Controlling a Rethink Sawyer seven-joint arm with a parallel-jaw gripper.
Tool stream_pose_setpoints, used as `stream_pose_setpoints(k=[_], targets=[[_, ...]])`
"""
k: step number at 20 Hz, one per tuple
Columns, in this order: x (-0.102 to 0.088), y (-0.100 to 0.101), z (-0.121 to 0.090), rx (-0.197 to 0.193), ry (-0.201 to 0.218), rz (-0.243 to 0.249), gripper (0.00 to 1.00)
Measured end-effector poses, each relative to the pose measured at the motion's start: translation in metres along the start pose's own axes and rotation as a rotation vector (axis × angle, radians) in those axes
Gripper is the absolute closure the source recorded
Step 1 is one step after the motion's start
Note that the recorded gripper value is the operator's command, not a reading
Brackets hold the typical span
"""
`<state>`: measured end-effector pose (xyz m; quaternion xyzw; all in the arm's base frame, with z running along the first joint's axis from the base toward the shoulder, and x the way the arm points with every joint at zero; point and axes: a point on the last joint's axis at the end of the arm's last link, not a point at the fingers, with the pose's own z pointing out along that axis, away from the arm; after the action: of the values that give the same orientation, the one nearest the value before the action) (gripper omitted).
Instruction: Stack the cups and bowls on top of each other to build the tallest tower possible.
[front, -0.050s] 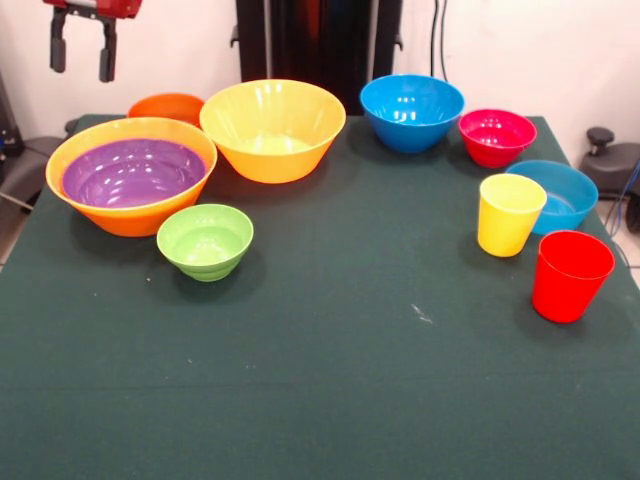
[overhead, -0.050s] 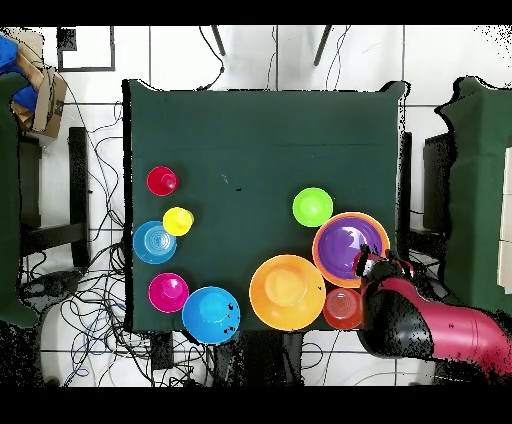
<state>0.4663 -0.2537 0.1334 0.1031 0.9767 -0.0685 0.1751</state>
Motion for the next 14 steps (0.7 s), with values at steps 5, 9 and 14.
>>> stream_pose_setpoints(k=[5, 9, 14], targets=[[0.000, 0.000, 0.000, -0.001, 0.000, -0.001, 0.00], [-0.001, 0.004, 0.000, -0.003, -0.001, -0.008, 0.00], [-0.008, 0.017, 0.000, -0.011, -0.007, -0.026, 0.00]])
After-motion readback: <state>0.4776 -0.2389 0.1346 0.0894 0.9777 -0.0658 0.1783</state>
